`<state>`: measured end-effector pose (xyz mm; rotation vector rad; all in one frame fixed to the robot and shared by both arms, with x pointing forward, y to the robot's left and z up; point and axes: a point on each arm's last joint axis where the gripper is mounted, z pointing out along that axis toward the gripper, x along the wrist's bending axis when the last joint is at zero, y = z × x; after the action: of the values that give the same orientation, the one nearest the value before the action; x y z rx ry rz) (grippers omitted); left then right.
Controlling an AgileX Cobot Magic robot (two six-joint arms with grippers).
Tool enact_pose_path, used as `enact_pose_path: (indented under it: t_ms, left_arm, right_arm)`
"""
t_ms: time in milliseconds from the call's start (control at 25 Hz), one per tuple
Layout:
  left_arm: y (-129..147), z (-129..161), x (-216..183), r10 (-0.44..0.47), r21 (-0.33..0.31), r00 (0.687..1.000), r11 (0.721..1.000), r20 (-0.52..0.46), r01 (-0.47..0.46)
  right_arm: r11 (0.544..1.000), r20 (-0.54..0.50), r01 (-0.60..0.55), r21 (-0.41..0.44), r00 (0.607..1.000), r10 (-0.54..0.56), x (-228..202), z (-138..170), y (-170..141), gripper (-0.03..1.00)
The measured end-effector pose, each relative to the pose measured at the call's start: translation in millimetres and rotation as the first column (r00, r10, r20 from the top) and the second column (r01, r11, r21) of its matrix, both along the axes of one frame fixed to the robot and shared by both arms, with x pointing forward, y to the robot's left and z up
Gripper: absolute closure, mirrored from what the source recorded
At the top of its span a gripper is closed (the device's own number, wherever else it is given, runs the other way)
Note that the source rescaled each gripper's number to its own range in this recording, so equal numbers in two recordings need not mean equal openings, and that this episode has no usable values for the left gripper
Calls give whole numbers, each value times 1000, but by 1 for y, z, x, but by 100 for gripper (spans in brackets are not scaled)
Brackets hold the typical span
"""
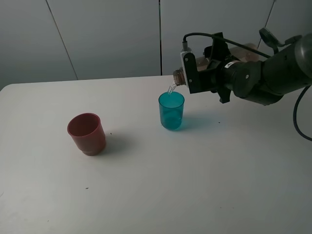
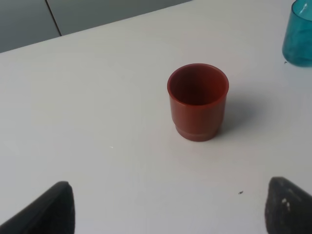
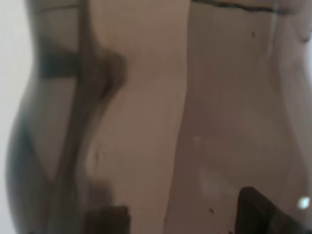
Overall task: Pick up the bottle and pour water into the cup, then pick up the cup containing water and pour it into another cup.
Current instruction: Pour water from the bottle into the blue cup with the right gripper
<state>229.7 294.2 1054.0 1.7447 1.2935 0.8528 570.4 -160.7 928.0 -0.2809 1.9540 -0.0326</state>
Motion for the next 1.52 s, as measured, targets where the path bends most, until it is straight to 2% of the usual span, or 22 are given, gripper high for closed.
enact_pose_path:
  t_ms: [520,1520]
  left_arm:
    - [0,0,0,0,0,1000,1000,0,0]
    - [0,0,0,0,0,1000,1000,0,0]
  right_arm:
    - [1000,7,2,-2,1000,-2,0,1,0,97]
    - [996,57,-71,-56,996,74,2,4,3,97]
